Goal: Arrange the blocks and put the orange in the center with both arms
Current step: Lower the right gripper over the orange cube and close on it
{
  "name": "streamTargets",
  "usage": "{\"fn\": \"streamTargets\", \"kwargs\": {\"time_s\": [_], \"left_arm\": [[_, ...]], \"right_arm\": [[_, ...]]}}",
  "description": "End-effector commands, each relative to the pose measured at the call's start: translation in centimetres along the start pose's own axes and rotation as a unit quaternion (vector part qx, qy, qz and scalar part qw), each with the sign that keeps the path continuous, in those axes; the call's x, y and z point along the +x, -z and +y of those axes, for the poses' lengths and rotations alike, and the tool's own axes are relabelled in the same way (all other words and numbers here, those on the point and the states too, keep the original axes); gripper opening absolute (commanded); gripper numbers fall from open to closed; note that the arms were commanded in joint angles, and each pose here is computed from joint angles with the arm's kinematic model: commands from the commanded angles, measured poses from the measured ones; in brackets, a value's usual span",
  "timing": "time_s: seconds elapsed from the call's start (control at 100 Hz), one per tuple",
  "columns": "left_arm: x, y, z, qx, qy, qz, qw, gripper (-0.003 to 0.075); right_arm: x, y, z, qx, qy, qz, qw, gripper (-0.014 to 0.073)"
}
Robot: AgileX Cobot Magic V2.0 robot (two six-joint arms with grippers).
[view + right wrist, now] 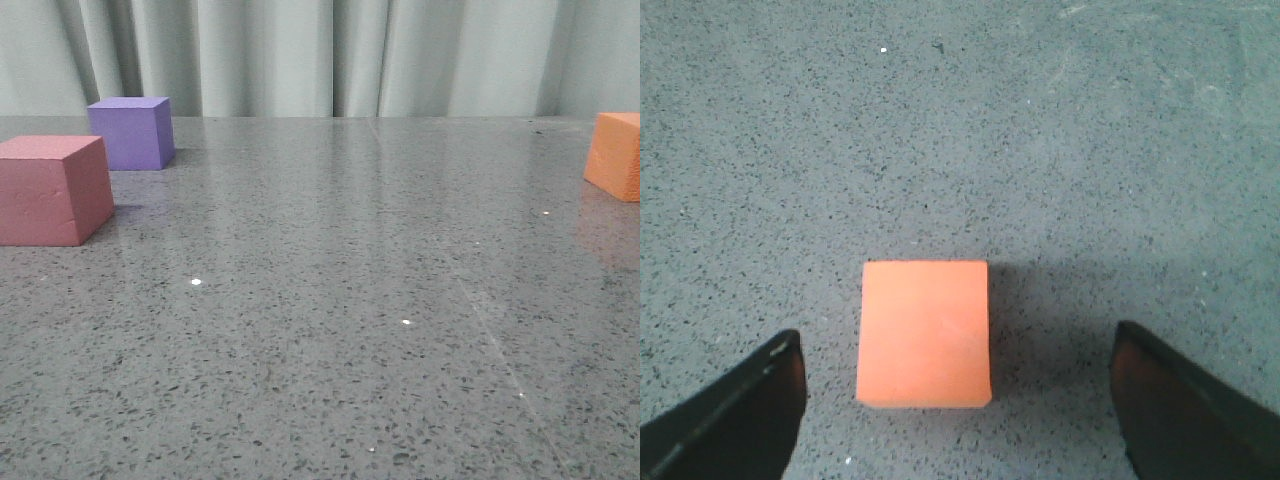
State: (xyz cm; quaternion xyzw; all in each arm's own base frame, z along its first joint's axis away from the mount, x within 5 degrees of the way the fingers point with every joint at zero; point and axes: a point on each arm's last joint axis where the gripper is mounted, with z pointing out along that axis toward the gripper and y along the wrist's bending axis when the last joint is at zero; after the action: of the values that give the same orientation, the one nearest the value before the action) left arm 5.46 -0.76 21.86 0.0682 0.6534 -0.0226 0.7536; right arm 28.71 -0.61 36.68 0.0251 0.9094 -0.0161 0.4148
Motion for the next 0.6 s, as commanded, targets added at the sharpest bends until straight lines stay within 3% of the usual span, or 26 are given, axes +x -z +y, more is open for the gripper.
{"fn": "streamTargets", "kwargs": {"time_s": [0.0, 0.59], "left_arm": [[0.9, 0.2, -0.2, 0.004, 0.002, -0.029, 1.0, -0.0019], [0.9, 0.2, -0.2, 0.004, 0.002, -0.029, 1.0, -0.0019]], "right_arm": [[-2.0, 0.7, -0.2, 0.002, 0.01, -0.037, 0.999, 0.0615], [-1.4, -4.4, 0.6, -0.025, 0.002, 0.03, 0.999, 0.0615]]}}
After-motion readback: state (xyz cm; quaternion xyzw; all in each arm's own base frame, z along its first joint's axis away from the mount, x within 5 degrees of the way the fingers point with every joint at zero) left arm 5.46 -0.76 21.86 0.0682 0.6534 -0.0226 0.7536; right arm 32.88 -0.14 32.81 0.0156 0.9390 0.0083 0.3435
